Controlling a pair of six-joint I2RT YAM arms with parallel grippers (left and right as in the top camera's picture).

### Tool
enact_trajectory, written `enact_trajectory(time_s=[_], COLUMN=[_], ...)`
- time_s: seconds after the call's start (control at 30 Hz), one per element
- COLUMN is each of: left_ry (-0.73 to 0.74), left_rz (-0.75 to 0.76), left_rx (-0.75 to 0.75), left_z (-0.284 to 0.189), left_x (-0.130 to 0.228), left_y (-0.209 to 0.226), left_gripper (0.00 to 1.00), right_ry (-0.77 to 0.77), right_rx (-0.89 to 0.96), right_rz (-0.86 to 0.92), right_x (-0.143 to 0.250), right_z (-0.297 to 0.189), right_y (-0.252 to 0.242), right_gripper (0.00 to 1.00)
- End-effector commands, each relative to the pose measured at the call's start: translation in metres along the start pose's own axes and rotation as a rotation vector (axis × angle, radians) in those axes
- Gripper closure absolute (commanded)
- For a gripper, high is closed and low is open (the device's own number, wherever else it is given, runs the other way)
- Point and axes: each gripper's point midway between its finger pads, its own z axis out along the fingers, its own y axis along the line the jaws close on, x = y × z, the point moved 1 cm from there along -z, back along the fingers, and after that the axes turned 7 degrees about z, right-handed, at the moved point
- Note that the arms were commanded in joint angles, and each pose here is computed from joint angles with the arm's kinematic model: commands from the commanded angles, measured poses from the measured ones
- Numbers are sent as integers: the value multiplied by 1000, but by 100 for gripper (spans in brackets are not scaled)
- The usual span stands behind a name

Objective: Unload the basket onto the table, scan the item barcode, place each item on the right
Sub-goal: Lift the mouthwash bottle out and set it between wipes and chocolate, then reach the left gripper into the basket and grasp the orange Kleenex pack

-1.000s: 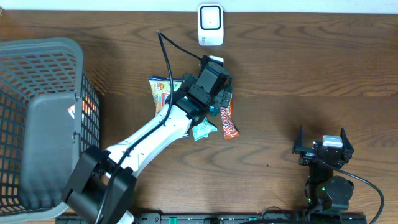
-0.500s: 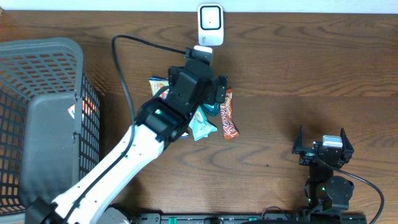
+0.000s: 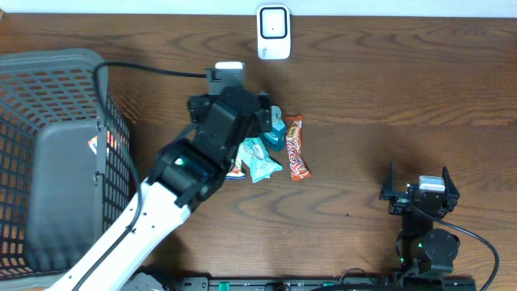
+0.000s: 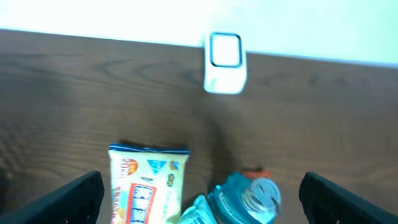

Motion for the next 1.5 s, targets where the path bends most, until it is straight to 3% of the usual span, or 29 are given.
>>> enact_trajectory(time_s=[0.0,0.37,0.7,0.9,1.0,1.17,1.37,1.47], left_ry=[-87,-201,-132,-70,38,273,568,644], left_rz=[-157,-335,-592,-801,-939,-1018,-1026,-1007], left_rx=[-86,-260,-630,-674,-576,-446,-393,-369], left_z=[-23,-84,-119,-124,-103,-62,-13,3], left_x=[-22,-41,4,32,56,101,167,187], left_y=[35,132,249,305,324,337,347,351], left_gripper=[0,0,2,2,2,2,2,2], right_ry=[1,1,1,1,1,1,1,1], right_rx=[12,12,11,12,12,11,12,12], right_rz=[-7,-7,-7,-7,-7,-7,-7,-7], right_x=[0,0,0,0,0,0,0,0], right_z=[0,0,0,0,0,0,0,0], right_y=[-2,-2,-2,-2,-2,-2,-2,-2], right_gripper=[1,1,1,1,1,1,1,1])
